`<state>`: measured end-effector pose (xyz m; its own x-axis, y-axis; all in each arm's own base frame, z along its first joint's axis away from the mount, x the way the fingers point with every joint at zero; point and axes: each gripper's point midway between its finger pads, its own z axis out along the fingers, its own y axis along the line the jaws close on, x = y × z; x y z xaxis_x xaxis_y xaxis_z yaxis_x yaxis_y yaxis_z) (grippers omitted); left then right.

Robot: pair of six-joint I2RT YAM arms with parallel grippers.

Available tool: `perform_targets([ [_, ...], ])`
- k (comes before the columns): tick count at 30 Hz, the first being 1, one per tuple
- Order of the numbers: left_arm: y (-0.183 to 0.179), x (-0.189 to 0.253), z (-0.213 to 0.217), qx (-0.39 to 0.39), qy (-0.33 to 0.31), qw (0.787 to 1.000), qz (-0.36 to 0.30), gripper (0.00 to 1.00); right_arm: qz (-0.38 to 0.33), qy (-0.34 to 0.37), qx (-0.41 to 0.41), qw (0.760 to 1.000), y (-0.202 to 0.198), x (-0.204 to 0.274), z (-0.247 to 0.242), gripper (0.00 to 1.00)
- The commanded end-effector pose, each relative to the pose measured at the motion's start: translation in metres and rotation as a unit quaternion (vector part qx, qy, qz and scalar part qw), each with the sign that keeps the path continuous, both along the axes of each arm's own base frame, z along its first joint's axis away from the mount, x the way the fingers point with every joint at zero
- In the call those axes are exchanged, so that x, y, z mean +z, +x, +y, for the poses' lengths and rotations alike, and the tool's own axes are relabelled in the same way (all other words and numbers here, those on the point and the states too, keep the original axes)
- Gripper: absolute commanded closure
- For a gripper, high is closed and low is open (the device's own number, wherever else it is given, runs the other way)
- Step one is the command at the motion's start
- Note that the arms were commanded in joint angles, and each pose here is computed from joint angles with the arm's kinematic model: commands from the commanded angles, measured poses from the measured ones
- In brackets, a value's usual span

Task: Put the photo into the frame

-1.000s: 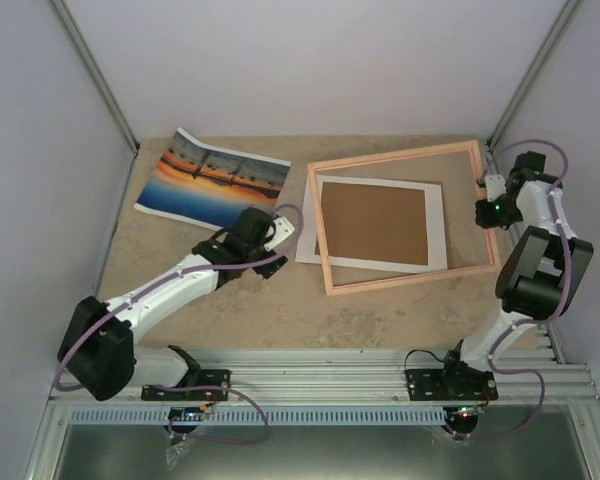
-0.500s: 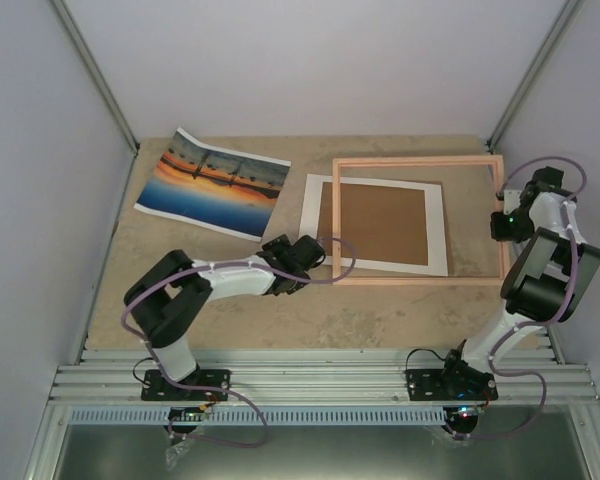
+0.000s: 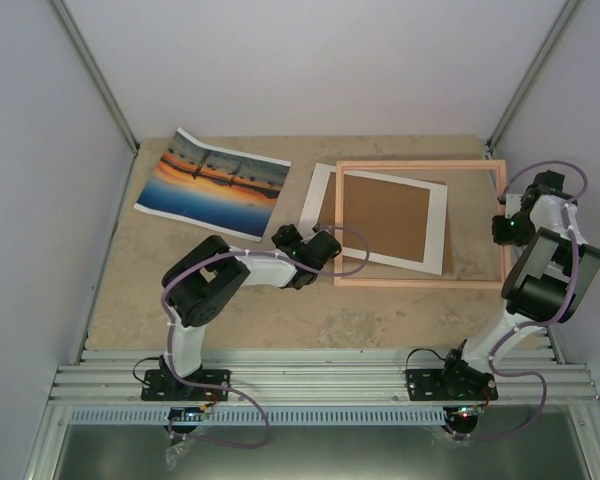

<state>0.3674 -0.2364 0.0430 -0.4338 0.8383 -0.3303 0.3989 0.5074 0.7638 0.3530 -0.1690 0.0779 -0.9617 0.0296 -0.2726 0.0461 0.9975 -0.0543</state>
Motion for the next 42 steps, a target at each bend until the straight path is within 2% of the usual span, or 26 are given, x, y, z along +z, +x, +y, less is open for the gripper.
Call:
perform_targets([
  [1,-0.009,-0.049,0.027,0.009,0.067,0.995,0.071,0.21,-0.036,0.008,-0.007,0.999,0.009,0.019,0.000,1.00],
  [7,0.001,-0.054,0.045,0.038,0.062,0.993,0.089,0.33,-0.027,0.024,-0.006,0.999,0.009,0.010,0.004,1.00],
  [12,0.003,-0.053,0.045,0.038,0.059,0.993,0.090,0.43,-0.017,0.047,-0.014,0.999,0.008,-0.004,0.010,1.00],
  [14,0.004,-0.053,0.044,0.039,0.059,0.993,0.089,0.43,-0.011,0.058,-0.017,0.998,0.008,-0.010,0.012,0.97],
  [17,0.005,-0.050,0.041,0.039,0.049,0.994,0.089,0.36,-0.003,0.075,-0.019,0.997,0.008,-0.018,0.017,0.93],
  [23,0.011,-0.032,0.029,0.042,-0.038,0.992,0.115,0.32,0.021,0.114,-0.023,0.993,0.005,-0.036,0.028,0.90],
  [27,0.018,-0.032,0.036,0.049,-0.030,0.993,0.106,0.31,0.031,0.132,-0.027,0.990,0.007,-0.045,0.038,0.85],
  [33,0.019,-0.042,0.046,0.053,-0.004,0.994,0.101,0.30,0.038,0.142,-0.027,0.989,0.008,-0.052,0.046,0.72],
  [36,0.021,-0.046,0.051,0.056,0.015,0.994,0.091,0.30,0.045,0.146,-0.027,0.988,0.004,-0.057,0.049,0.61],
  [39,0.020,-0.049,0.056,0.058,0.029,0.994,0.087,0.34,0.049,0.147,-0.027,0.988,0.002,-0.060,0.050,0.57],
  [42,0.019,-0.048,0.058,0.059,0.033,0.994,0.087,0.43,0.043,0.143,-0.023,0.989,0.003,-0.055,0.049,0.40],
])
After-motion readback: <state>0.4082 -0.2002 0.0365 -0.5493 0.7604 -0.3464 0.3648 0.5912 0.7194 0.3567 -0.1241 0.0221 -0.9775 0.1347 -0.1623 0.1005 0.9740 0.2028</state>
